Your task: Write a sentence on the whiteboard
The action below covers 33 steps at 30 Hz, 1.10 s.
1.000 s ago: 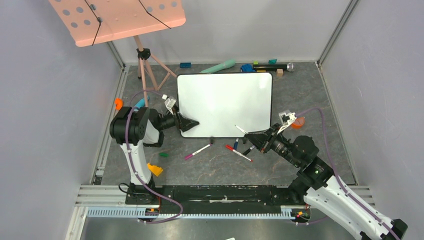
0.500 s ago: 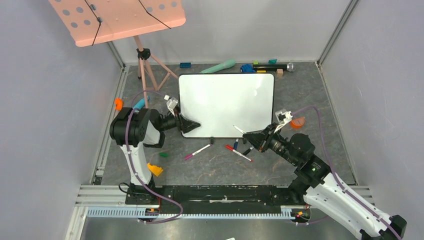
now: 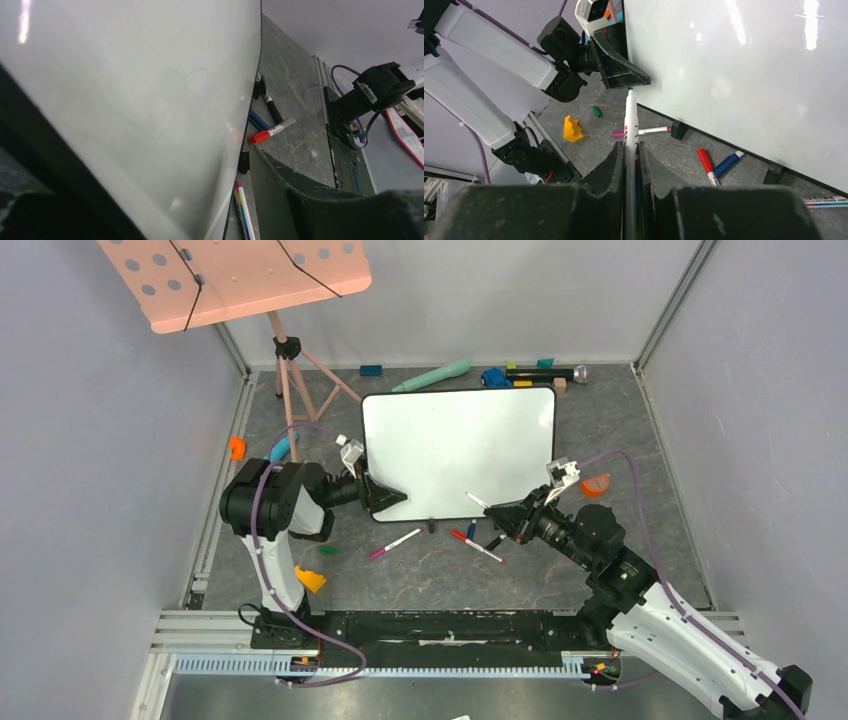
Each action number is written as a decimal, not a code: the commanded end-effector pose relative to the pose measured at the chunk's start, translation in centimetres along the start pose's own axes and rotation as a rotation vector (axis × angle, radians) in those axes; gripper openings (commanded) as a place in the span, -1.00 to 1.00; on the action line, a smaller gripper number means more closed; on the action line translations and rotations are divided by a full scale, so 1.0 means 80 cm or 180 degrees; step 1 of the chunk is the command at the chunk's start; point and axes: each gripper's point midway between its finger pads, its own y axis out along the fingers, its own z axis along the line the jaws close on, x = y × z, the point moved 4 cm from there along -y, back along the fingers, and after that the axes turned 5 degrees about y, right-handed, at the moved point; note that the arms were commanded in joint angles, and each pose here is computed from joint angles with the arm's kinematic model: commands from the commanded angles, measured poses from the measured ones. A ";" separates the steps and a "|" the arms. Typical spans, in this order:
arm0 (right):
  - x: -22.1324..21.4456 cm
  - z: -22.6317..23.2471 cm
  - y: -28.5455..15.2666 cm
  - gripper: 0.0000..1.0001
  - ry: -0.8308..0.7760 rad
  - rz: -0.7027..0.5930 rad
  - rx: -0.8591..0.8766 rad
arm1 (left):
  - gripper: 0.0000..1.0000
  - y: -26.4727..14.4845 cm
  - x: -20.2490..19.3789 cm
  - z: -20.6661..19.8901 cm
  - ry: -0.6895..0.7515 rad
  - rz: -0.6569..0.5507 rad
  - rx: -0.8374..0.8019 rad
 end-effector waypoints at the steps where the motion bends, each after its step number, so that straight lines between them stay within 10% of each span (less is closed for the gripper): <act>1: 0.032 0.026 -0.001 -1.00 -0.0093 -0.0241 0.0222 | 0.27 -0.007 0.019 0.004 0.0487 -0.0168 0.0087; 13: 0.034 0.026 -0.006 -1.00 -0.0122 -0.0258 0.0200 | 0.55 -0.033 0.019 0.024 0.0547 -0.0322 0.0677; 19: 0.034 0.026 -0.006 -1.00 -0.0127 -0.0256 0.0193 | 0.27 -0.032 0.017 0.026 0.0602 -0.0288 0.0622; 23: 0.033 0.025 -0.006 -1.00 -0.0126 -0.0252 0.0191 | -0.39 -0.032 0.017 0.025 0.0637 -0.0281 0.0608; 33: 0.032 0.024 -0.007 -1.00 -0.0126 -0.0255 0.0192 | -0.47 -0.031 0.014 0.019 0.0549 -0.0250 0.0512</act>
